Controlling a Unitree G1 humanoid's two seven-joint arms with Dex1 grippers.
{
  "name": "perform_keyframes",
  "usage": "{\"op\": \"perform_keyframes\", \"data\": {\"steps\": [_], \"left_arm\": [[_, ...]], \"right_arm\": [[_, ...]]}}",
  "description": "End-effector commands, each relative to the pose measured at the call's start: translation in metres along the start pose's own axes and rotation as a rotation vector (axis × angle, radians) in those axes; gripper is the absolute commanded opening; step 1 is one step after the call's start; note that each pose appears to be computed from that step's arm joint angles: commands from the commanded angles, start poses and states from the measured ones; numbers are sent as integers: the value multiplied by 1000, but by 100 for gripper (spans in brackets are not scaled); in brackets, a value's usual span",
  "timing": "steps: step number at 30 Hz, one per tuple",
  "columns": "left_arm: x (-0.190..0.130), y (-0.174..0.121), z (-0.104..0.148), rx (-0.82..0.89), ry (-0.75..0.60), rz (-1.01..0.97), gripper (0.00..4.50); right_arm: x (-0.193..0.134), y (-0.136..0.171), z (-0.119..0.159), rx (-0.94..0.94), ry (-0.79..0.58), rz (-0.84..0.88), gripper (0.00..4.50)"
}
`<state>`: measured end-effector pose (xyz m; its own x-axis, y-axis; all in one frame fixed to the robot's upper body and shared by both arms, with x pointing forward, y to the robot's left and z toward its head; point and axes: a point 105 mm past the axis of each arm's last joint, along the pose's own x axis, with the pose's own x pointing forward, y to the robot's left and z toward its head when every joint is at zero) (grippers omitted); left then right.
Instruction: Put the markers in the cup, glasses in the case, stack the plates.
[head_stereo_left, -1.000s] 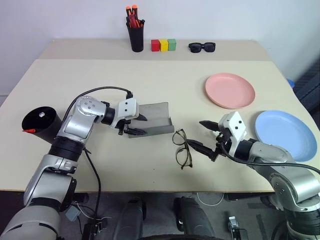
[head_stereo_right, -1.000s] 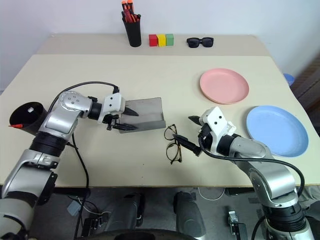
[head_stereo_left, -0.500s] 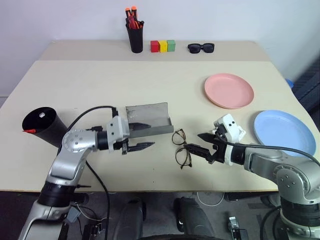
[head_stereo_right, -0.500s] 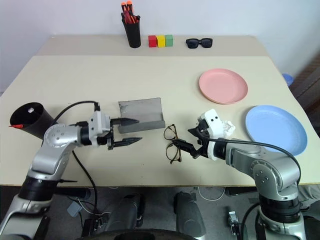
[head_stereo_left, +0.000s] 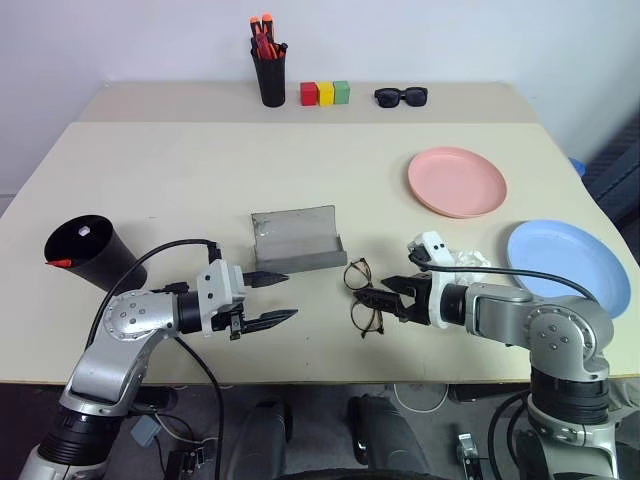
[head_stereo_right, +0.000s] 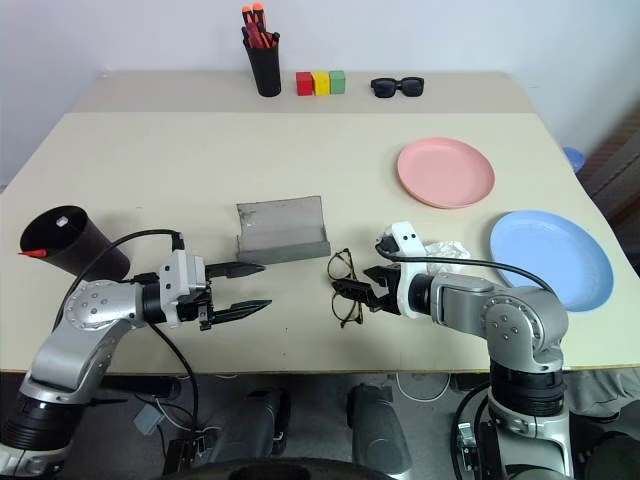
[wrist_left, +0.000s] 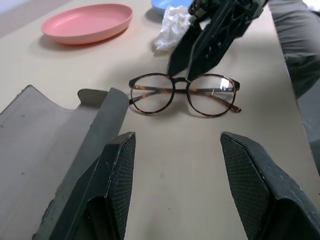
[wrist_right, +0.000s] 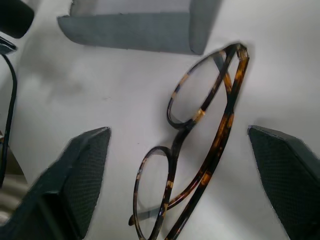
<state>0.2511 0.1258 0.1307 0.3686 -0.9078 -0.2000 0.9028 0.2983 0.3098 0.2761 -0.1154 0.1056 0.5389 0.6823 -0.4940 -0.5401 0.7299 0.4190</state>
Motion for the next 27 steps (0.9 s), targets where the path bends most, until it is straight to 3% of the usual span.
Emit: {"op": "perform_keyframes", "data": {"steps": [1, 5, 20, 23, 27], "left_arm": [[-5, 1, 8, 19, -15, 23, 278], [-6, 2, 5, 16, -8, 34, 278], [-14, -1, -5, -33, 6, 120, 278], [-15, -2, -6, -33, 10, 122, 278], [-15, -4, -5, -34, 13, 120, 278]], "right_arm": [[-3, 1, 10, -6, -35, -6, 227], [-3, 2, 12, -3, -38, -3, 19], [-18, 4, 19, -137, -31, -29, 8], [-19, 9, 18, -102, -45, 16, 86], [-18, 10, 12, 14, -64, 36, 272]]}}
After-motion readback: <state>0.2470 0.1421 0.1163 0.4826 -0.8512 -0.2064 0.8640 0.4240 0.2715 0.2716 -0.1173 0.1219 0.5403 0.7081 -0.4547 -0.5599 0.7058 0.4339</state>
